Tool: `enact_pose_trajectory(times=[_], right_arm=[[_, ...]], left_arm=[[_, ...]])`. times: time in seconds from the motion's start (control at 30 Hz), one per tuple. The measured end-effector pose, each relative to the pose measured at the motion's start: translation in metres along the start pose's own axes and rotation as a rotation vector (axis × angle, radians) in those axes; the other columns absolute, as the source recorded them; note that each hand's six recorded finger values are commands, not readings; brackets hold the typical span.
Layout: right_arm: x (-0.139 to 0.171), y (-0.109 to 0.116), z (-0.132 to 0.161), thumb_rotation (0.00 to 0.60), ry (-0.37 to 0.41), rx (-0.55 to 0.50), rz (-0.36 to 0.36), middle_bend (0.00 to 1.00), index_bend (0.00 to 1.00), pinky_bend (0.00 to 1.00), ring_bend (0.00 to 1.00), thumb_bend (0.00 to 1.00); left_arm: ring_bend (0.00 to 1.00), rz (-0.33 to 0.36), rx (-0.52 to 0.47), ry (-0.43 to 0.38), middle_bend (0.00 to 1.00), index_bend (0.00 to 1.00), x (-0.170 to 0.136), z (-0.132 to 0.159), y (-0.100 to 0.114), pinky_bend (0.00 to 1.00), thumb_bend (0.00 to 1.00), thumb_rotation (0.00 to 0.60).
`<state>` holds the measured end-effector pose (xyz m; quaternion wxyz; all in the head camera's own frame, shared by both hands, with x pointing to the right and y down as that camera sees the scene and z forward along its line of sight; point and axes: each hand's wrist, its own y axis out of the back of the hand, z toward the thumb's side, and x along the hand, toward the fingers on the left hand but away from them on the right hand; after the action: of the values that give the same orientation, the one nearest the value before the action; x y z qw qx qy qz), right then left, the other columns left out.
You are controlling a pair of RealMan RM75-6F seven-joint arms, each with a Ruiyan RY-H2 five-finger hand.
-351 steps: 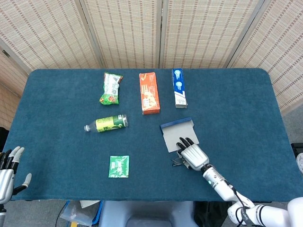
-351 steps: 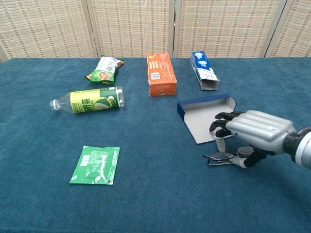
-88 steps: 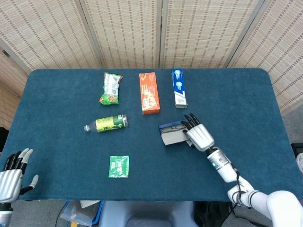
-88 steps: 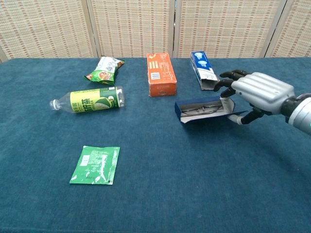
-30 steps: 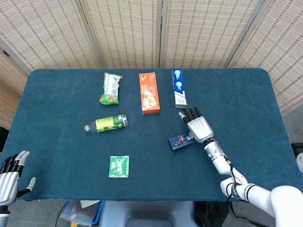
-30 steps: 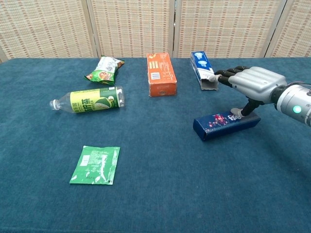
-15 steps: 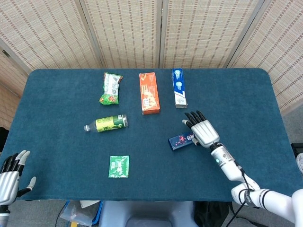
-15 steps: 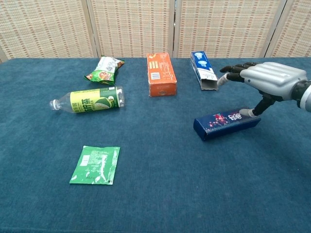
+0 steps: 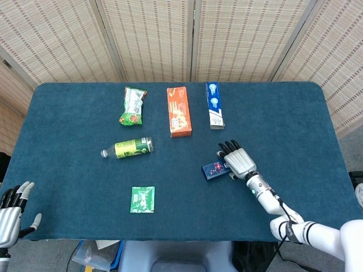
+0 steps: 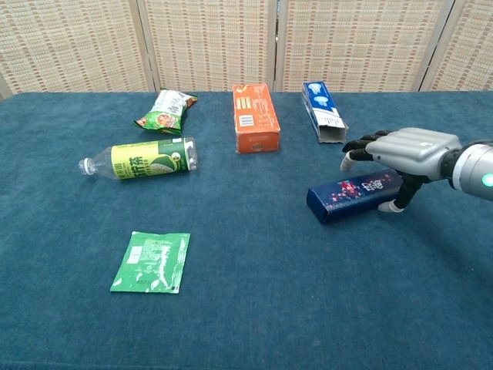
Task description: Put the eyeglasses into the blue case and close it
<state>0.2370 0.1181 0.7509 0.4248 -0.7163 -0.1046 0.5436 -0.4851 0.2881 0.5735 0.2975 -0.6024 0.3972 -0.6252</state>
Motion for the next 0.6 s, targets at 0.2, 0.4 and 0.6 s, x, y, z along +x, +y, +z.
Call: enact_pose_trajectory(times=[0.2, 0.4, 0.6], right_arm=[[-0.011, 0.001, 0.007, 0.6, 0.001, -0.016, -0.012, 0.15, 0.56, 0.0, 0.0, 0.27], [-0.012, 0.002, 0.007, 0.6, 0.004, -0.029, -0.023, 0.13, 0.52, 0.0, 0.0, 0.25], [-0.008, 0.005, 0.007, 0.6, 0.012, -0.041, -0.021, 0.01, 0.01, 0.0, 0.0, 0.14]], left_arm=[[0.0, 0.003, -0.002, 0.001, 0.0, 0.0, 0.0, -0.001, 0.0, 0.0, 0.36, 0.6], [0.0, 0.0, -0.001, -0.002, 0.0, 0.0, 0.001, 0.0, -0.002, 0.0, 0.36, 0.6], [0.0, 0.001, 0.0, -0.008, 0.0, 0.0, 0.004, 0.002, -0.002, 0.0, 0.36, 0.6]])
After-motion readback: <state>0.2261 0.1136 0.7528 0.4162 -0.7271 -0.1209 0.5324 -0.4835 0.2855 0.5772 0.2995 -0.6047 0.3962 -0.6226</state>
